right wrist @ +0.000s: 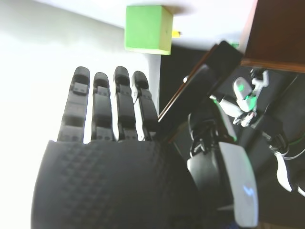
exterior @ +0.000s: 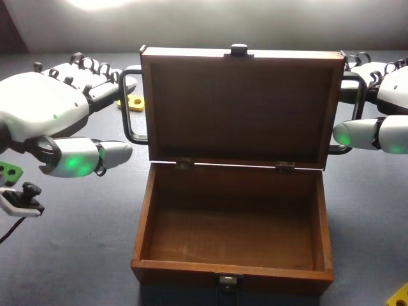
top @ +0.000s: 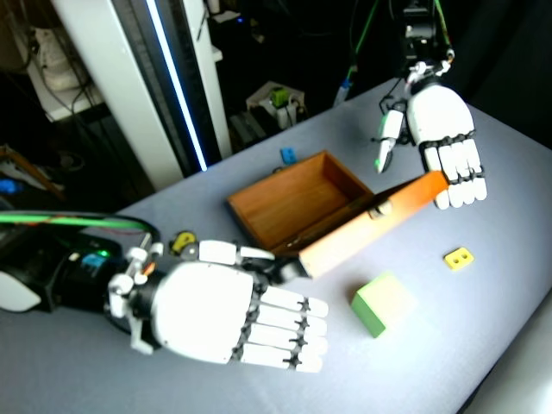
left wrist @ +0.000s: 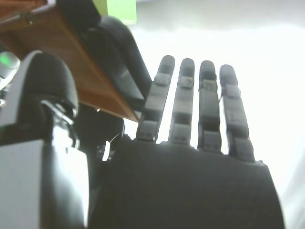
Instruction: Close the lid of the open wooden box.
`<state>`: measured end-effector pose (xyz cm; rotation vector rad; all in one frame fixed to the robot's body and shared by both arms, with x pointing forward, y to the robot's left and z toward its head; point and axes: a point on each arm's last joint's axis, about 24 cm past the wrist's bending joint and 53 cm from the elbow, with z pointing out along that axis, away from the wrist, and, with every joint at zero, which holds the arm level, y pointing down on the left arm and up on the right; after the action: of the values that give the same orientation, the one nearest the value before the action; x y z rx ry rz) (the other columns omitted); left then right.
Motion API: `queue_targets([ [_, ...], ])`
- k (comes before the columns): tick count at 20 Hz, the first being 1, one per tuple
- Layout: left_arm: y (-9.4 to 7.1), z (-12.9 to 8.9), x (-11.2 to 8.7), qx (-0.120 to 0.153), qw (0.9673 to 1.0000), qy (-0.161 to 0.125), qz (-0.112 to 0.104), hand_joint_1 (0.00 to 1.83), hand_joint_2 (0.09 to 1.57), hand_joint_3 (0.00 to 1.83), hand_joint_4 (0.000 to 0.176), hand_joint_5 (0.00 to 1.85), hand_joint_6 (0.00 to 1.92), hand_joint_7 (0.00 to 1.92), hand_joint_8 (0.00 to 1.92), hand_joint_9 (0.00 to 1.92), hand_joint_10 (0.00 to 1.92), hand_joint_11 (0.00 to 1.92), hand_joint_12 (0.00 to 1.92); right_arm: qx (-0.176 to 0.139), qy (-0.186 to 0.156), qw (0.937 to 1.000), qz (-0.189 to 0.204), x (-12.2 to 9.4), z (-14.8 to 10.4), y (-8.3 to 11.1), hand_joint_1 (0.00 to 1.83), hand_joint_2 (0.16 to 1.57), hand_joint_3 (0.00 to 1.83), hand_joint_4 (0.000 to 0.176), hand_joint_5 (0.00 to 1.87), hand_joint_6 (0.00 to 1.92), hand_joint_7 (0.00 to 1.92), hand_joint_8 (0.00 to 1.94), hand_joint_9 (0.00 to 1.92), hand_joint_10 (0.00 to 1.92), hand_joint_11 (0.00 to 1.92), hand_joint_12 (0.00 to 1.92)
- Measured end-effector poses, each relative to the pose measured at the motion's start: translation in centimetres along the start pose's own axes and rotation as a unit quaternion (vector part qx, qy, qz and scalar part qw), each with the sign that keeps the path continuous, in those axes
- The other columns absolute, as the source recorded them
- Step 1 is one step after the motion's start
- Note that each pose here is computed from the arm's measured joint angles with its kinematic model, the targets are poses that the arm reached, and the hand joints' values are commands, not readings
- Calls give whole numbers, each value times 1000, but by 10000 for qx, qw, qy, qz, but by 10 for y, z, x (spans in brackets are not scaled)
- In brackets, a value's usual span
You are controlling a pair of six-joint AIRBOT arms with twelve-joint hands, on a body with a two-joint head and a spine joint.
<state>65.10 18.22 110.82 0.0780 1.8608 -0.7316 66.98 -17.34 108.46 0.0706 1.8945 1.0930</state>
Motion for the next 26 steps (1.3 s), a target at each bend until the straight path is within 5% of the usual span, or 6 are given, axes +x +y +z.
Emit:
queue_targets([
  [12, -15, -22, 4, 257, 9996, -67, -96, 0, 1320, 2, 0, 62, 0, 58, 0, 80, 0, 67, 35, -538, 172, 9983, 127, 22, -27, 31, 0, 1355, 0, 0, 206, 2, 186, 0, 43, 1, 72, 9],
  [18, -14, -28, 6, 256, 9995, -48, -152, 0, 1332, 5, 0, 48, 0, 51, 2, 86, 4, 67, 34, -492, 452, 9974, 259, 47, -37, 27, 0, 1399, 8, 0, 157, 0, 114, 0, 3, 0, 66, 6],
  [24, -12, -30, 9, 241, 9995, -27, -224, 0, 1315, 0, 0, 52, 2, 72, 7, 112, 11, 112, 53, -495, 468, 9971, 347, 51, -39, 27, 126, 1418, 0, 38, 106, 2, 69, 1, 0, 0, 80, 14],
  [26, -11, -30, 12, 233, 9995, 5, -221, 0, 1331, 4, 0, 32, 0, 61, 1, 100, 4, 91, 44, -468, 467, 9970, 398, 52, -41, 25, 196, 1397, 0, 27, 86, 1, 45, 1, 0, 0, 79, 14],
])
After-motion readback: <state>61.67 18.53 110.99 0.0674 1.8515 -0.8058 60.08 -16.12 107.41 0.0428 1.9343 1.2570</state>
